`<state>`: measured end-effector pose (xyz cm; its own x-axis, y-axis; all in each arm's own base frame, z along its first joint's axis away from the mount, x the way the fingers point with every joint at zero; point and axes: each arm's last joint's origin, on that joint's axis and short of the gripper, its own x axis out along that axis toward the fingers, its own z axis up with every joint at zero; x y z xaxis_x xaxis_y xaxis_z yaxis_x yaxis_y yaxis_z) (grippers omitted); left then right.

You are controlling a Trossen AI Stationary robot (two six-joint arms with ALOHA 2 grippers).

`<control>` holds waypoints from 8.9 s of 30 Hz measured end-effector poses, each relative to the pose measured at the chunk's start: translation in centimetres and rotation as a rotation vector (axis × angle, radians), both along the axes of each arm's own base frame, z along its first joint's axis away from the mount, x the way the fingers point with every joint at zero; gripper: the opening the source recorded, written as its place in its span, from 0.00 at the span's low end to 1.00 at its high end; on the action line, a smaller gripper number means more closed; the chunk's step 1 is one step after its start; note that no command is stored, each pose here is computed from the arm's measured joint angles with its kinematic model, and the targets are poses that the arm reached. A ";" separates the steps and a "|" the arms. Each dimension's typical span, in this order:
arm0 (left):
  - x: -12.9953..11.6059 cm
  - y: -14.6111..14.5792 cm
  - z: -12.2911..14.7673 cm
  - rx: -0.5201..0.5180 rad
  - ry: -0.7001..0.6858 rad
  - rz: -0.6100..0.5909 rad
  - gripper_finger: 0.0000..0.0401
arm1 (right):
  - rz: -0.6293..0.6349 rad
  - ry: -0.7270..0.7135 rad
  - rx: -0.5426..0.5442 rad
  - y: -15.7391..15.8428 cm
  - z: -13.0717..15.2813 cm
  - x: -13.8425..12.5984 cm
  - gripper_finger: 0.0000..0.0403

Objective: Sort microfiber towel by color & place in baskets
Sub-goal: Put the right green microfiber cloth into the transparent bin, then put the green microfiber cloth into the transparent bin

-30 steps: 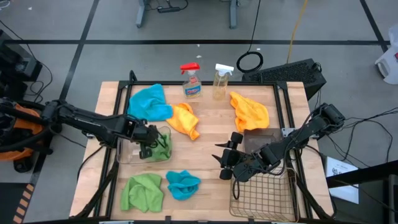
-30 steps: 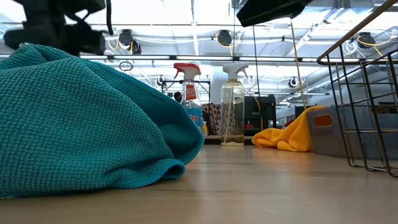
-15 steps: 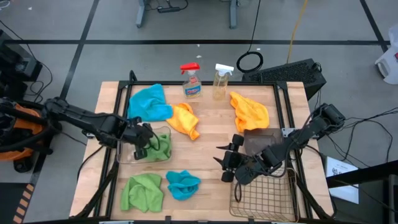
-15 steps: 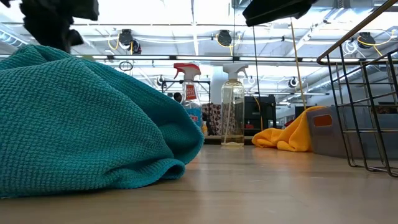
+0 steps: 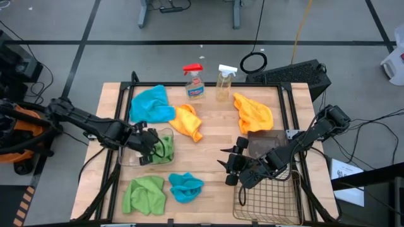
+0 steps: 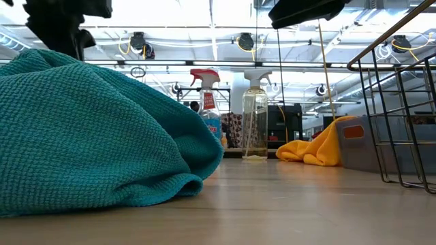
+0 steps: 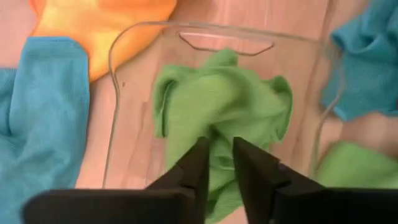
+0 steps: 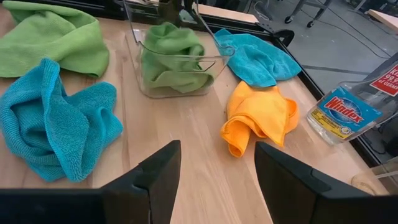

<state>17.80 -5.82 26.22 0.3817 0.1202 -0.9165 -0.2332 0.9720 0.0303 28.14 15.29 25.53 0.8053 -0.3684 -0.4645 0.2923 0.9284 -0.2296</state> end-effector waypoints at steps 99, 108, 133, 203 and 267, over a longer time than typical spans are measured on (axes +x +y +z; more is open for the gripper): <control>3.3 4.7 -6.7 0.078 0.143 -0.083 0.08 | -0.026 0.026 -0.027 -1.2 -0.1 0.5 0.49; 2.3 3.6 -2.5 0.044 0.025 -0.067 0.15 | -0.027 0.025 -0.026 -1.2 -0.1 0.5 0.49; -1.6 -11.2 -3.0 -0.381 0.059 -0.065 0.19 | -0.022 0.008 0.016 -1.1 0.0 0.6 0.49; 3.3 -13.6 1.5 0.111 -0.083 -0.215 0.04 | 0.025 -0.007 0.051 0.8 0.0 -0.4 0.49; -2.0 -3.9 11.8 0.367 -0.401 0.083 0.04 | 0.052 -0.011 -0.032 0.9 0.2 -0.2 0.49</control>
